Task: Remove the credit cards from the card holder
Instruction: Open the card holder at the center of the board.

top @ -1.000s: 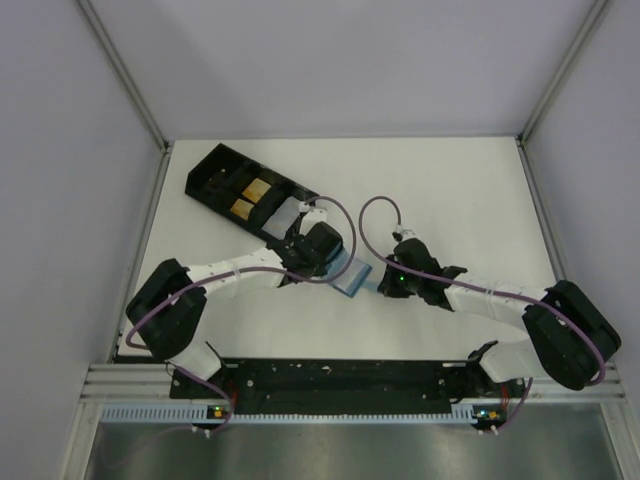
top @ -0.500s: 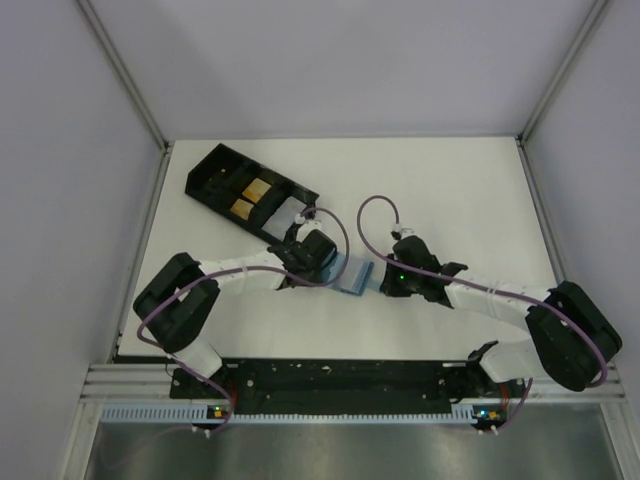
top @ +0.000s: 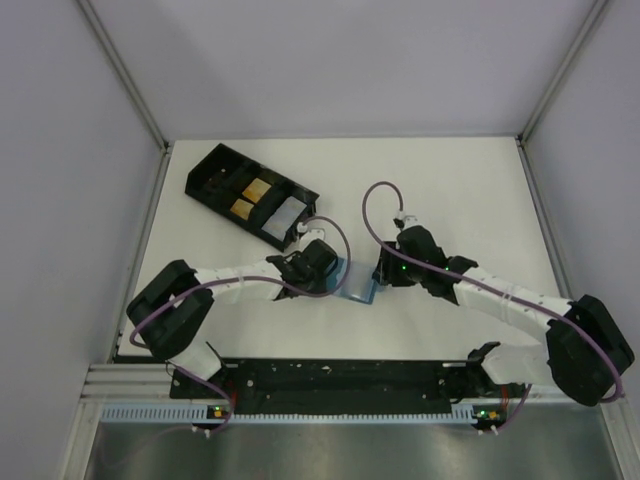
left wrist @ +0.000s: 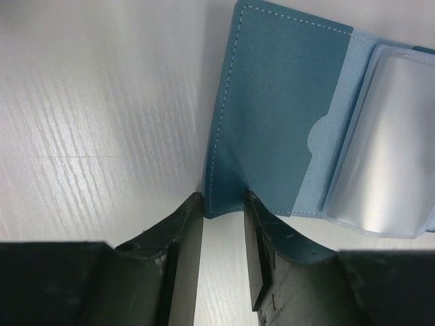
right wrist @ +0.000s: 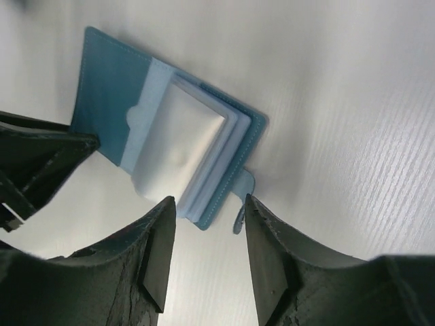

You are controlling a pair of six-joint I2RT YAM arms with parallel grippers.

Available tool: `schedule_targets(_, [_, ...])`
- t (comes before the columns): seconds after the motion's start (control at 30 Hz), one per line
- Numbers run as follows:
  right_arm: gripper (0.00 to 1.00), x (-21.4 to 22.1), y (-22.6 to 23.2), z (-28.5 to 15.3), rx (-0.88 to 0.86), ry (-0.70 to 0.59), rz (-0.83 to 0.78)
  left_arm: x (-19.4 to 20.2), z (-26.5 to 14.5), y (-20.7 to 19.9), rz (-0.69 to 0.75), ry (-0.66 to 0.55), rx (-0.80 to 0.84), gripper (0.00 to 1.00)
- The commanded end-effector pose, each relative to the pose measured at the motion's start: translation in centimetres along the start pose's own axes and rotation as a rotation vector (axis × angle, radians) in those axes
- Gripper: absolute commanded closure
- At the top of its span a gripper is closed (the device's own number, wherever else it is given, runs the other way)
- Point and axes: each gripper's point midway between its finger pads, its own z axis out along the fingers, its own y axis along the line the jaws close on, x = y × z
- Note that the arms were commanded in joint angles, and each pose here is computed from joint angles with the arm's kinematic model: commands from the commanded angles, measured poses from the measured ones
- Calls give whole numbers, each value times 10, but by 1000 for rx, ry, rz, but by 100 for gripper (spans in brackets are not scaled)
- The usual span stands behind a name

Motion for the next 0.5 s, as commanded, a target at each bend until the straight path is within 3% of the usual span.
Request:
schedule_targets(0.0, [55,-46,24,-25,-64,-127,-10,15,-3,-3,9,44,20,65])
schedule_targets(0.2, [55,-55,39,-22,-126,-150,26,20,-3,-7,16,52,29,65])
schedule_targets(0.47, [55,-25,44,18,-183,-60,133,21,-4,-11,7,51,48,65])
